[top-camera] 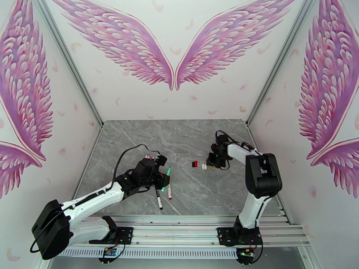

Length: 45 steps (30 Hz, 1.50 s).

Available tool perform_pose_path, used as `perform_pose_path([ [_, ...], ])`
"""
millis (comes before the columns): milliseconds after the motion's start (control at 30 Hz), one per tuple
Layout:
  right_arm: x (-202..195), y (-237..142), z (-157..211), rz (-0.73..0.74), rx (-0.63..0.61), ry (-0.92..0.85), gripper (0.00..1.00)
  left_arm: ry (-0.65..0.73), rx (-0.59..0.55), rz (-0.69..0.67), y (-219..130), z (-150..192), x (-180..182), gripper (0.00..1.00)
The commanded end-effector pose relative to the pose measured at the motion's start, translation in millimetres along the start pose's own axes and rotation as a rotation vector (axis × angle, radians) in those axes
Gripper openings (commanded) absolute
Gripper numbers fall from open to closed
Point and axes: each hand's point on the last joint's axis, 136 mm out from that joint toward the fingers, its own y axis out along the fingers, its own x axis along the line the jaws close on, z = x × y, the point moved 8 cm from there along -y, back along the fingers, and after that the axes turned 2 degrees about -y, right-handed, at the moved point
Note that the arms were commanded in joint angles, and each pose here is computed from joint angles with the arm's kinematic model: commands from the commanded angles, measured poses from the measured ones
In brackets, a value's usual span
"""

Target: Open the pen caps

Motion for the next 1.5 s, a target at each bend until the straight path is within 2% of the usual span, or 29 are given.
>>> perform_pose_path([
  [0, 0.4, -3.4, -5.4, -0.012, -0.001, -0.001, 0.26, 0.008, 0.018, -0.008, 1.3, 1.5, 1.1, 0.05],
  [500, 4.7, -11.0, 0.1, -0.045, -0.029, 0.006, 0.26, -0.008, 0.012, -0.019, 3.7, 0.0, 2.6, 0.05],
  [867, 14.8, -44.7, 33.3, -0.114, -0.189, 0.012, 0.32, -0.010, 0.000, -0.236, 12.7, -20.3, 14.6, 0.05],
  [1067, 33.5, -67.9, 59.2, -0.262, -0.290, -0.037, 0.49, -0.006, 0.011, -0.371, 25.8, -33.7, 22.8, 0.05],
  [1300, 65.9, -96.8, 86.3, -0.469, -0.394, -0.129, 0.96, 0.006, 0.060, -0.607, 49.2, -51.8, 40.9, 0.05],
  [1333, 70.4, -100.3, 90.4, -0.489, -0.407, -0.141, 0.99, 0.002, 0.070, -0.634, 53.6, -53.5, 43.3, 0.05],
  [1467, 82.8, -111.6, 102.7, -0.545, -0.456, -0.179, 0.99, -0.017, 0.112, -0.713, 71.0, -55.7, 53.2, 0.05],
])
